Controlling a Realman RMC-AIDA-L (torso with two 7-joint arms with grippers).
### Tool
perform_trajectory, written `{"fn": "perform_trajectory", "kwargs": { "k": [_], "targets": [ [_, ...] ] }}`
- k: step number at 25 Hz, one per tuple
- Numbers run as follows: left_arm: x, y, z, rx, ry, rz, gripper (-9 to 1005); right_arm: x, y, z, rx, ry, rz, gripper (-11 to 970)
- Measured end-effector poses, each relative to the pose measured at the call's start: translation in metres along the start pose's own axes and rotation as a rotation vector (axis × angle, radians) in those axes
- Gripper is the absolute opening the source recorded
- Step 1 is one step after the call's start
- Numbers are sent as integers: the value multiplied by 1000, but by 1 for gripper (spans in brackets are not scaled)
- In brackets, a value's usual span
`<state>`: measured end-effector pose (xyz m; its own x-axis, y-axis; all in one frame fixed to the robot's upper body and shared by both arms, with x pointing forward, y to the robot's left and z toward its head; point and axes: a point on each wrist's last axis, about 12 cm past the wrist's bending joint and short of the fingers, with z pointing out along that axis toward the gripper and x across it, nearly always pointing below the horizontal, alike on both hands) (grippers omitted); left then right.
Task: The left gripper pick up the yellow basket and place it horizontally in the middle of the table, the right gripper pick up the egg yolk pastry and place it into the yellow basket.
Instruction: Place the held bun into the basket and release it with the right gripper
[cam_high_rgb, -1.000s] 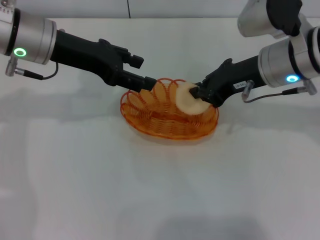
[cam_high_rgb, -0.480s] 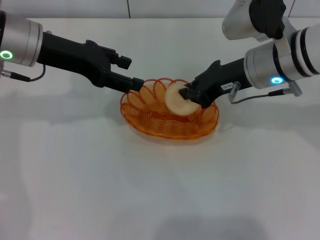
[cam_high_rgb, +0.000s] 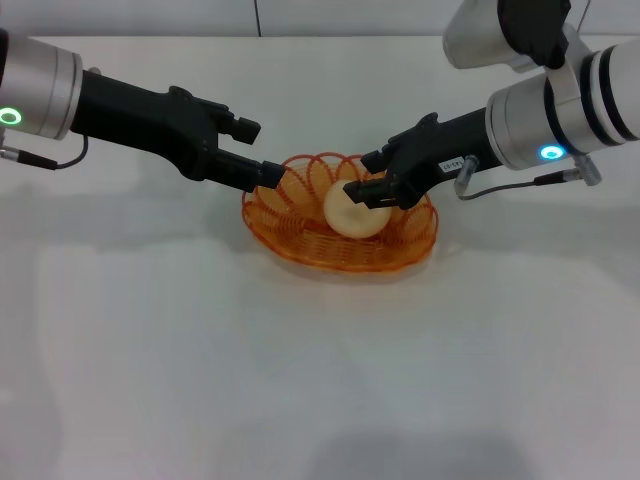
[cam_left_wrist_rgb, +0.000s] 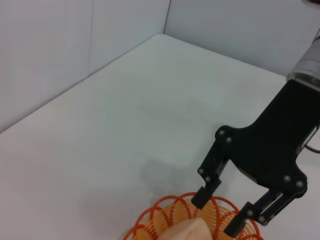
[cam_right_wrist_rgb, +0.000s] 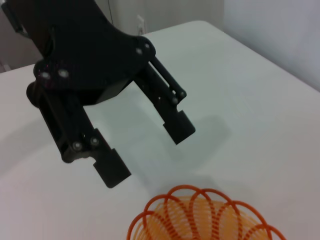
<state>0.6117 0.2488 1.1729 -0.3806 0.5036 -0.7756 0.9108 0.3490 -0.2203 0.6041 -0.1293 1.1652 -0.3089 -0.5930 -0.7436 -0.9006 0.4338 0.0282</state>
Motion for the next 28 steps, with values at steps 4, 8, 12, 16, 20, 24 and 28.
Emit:
{"fn": "perform_trajectory", "kwargs": {
  "k": [4, 8, 12, 16, 20, 24, 28],
  "targets": [
    [0, 1, -2, -7, -11, 3, 772, 1, -3, -6, 19, -18, 5, 347],
    [2, 2, -5, -16, -32, 1, 772, 13, -11, -21, 68, -62, 42, 547],
    [4, 2, -6, -20, -43, -2, 772, 35, -17, -43, 110, -125, 85, 715],
    [8, 1, -6, -22, -56, -5, 772, 51, -14, -59, 113, -161, 82, 847],
    [9, 1, -7, -25, -62, 0, 772, 66, -15, -77, 76, -157, 108, 861],
    [8, 1, -7, -27, -73, 34, 772, 79, -14, -87, 34, -141, 114, 862],
    [7, 1, -6, -24, -81, 55, 772, 86, -12, -90, 22, -134, 103, 861]
  ]
}}
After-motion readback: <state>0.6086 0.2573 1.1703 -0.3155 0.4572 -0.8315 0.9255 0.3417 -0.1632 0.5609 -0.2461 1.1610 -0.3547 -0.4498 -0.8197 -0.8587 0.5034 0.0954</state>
